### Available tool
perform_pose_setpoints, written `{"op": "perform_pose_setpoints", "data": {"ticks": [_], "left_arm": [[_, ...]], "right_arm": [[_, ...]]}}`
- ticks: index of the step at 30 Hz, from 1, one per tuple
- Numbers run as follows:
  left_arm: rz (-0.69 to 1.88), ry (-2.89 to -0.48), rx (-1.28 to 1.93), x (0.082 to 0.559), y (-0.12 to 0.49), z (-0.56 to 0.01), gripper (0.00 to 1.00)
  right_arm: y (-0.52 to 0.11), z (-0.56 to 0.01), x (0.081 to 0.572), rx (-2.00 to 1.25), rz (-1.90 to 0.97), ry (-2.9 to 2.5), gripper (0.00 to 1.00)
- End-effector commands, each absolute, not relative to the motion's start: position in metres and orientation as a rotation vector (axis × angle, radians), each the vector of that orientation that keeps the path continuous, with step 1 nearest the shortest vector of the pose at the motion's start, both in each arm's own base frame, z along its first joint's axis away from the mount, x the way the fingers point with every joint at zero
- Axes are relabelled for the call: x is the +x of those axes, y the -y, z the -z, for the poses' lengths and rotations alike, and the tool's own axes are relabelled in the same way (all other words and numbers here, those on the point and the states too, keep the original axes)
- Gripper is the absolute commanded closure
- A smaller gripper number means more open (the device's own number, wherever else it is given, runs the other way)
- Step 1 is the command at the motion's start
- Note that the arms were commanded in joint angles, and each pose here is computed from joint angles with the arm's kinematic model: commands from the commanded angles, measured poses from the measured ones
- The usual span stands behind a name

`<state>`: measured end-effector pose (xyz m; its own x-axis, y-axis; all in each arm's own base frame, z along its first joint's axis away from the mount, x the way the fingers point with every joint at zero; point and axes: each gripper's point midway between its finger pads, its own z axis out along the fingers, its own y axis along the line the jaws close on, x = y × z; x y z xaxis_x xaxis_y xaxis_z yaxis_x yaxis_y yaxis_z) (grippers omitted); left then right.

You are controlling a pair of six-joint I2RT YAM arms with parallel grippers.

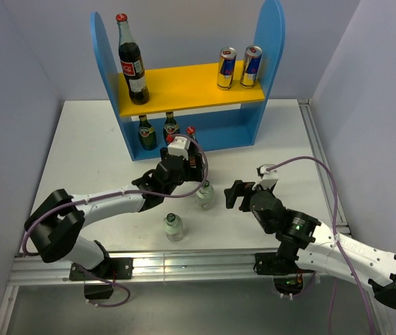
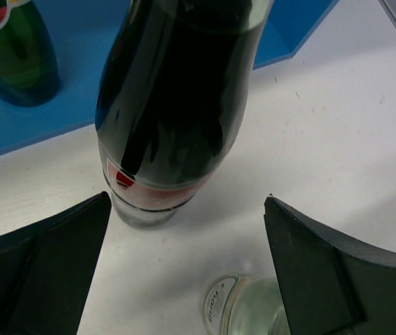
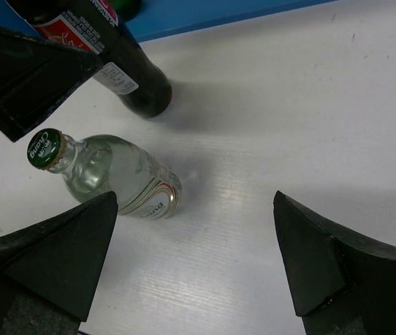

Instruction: Place and organize the beverage onto the shelf

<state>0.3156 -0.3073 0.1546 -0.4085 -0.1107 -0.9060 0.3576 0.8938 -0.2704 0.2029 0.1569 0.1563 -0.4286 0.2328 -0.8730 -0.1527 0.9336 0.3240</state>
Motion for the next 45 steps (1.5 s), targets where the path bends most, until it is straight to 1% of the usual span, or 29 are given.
{"op": "perform_pose_setpoints", "data": {"ticks": [1, 12, 19, 21, 24, 25, 26, 27, 29, 31, 33, 34, 35, 37, 38, 40, 42, 43, 45], "left_arm": [[0.511, -1.81, 0.129, 0.335, 0.315, -0.185, 0.02], [0.45, -1.754, 0.134, 0.359, 0.327, -0.176, 0.07], [0.41, -1.732, 0.108, 0.373, 0.333, -0.171, 0.13], [0.399, -1.729, 0.101, 0.376, 0.333, -0.168, 0.21], [0.412, -1.727, 0.108, 0.378, 0.338, -0.17, 0.55], [0.415, -1.726, 0.107, 0.378, 0.338, -0.171, 0.64], [0.417, -1.723, 0.101, 0.378, 0.338, -0.174, 0.8], [0.415, -1.718, 0.089, 0.378, 0.336, -0.18, 0.89], [0.4, -1.729, 0.079, 0.377, 0.332, -0.185, 1.0], [0.392, -1.712, 0.048, 0.378, 0.328, -0.204, 1.0], [0.362, -1.731, 0.049, 0.373, 0.324, -0.212, 1.0], [0.384, -1.707, 0.031, 0.371, 0.323, -0.233, 1.0], [0.368, -1.728, 0.038, 0.368, 0.32, -0.236, 1.0], [0.393, -1.695, 0.005, 0.366, 0.316, -0.272, 1.0], [0.368, -1.71, 0.012, 0.364, 0.311, -0.276, 1.0], [0.394, -1.662, 0.002, 0.362, 0.309, -0.316, 1.0], [0.382, -1.65, 0.008, 0.361, 0.304, -0.336, 1.0], [0.386, -1.614, -0.001, 0.362, 0.302, -0.363, 1.0], [0.359, -1.612, 0.005, 0.365, 0.299, -0.377, 1.0]], "right_arm": [[-0.159, -0.161, 0.204, 0.078, -0.461, -1.943, 0.0], [-0.165, -0.156, 0.203, 0.055, -0.476, -1.953, 0.0], [-0.166, -0.155, 0.202, 0.047, -0.483, -1.959, 0.0], [-0.167, -0.155, 0.202, 0.048, -0.484, -1.959, 0.0], [-0.167, -0.155, 0.202, 0.044, -0.485, -1.958, 0.0], [-0.167, -0.155, 0.203, 0.045, -0.481, -1.96, 0.0], [-0.167, -0.155, 0.203, 0.046, -0.481, -1.959, 0.0], [-0.167, -0.155, 0.203, 0.046, -0.483, -1.959, 0.0], [-0.167, -0.156, 0.202, 0.048, -0.484, -1.956, 0.0], [-0.166, -0.156, 0.202, 0.05, -0.484, -1.954, 0.0], [-0.166, -0.158, 0.203, 0.055, -0.489, -1.95, 0.0], [-0.165, -0.158, 0.202, 0.055, -0.489, -1.95, 0.0], [-0.165, -0.157, 0.202, 0.056, -0.488, -1.949, 0.0], [-0.165, -0.157, 0.203, 0.057, -0.486, -1.948, 0.0], [-0.165, -0.157, 0.202, 0.056, -0.485, -1.949, 0.0], [-0.165, -0.158, 0.202, 0.058, -0.489, -1.946, 0.0], [-0.164, -0.158, 0.203, 0.059, -0.485, -1.945, 0.0], [-0.164, -0.158, 0.203, 0.062, -0.486, -1.943, 0.0], [-0.164, -0.157, 0.203, 0.062, -0.482, -1.945, 0.0]]}}
